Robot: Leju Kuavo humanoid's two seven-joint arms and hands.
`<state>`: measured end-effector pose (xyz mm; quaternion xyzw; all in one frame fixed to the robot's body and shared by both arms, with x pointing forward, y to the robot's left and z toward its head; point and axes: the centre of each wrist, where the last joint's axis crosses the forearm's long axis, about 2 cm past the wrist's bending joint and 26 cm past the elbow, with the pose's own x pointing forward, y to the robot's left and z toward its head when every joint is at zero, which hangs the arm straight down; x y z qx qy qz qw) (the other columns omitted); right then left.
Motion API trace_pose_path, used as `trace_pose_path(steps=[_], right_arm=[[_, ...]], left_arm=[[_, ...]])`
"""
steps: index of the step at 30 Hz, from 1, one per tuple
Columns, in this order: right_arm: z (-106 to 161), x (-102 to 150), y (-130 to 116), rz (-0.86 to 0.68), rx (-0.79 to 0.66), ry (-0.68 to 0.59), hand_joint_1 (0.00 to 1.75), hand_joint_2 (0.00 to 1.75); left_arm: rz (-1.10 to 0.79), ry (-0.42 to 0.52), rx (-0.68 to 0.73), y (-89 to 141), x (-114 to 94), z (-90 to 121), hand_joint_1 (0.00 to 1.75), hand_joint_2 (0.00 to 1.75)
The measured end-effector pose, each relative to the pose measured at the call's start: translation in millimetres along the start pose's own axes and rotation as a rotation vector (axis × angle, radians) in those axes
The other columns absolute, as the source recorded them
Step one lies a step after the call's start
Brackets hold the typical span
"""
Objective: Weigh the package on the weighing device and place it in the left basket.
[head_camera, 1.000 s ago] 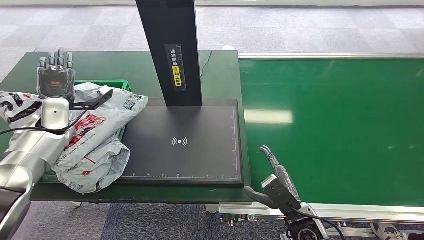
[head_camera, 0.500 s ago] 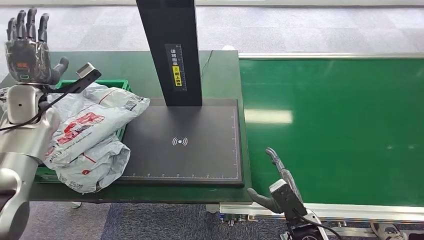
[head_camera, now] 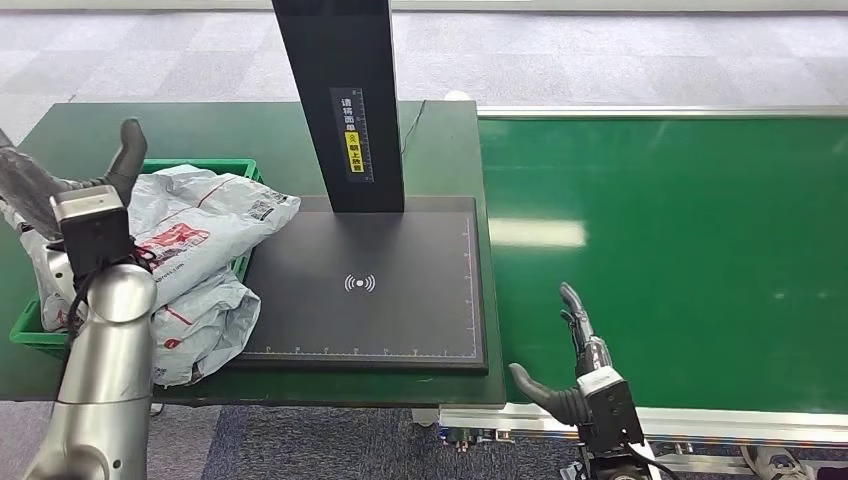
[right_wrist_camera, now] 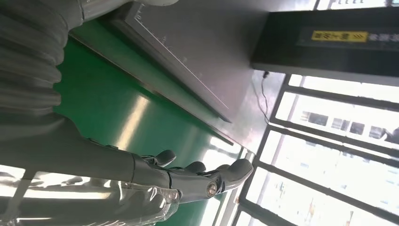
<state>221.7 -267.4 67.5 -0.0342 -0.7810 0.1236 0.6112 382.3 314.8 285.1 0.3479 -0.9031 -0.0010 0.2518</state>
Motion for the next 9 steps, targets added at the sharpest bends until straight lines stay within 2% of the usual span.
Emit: trace_pose_path(steps=[4,9], right_arm=[[-1,4,-3,-0.065,-0.012,-0.02,0.0,1.75],[-2,7,-4,-0.106,0.024,-0.031,0.0,1.75]], left_arm=[[0.298,0.059,-0.179,-20,32,36,0.0,1.75],[0.539,0.127,-0.388,-35,55,77,0.0,1.75]])
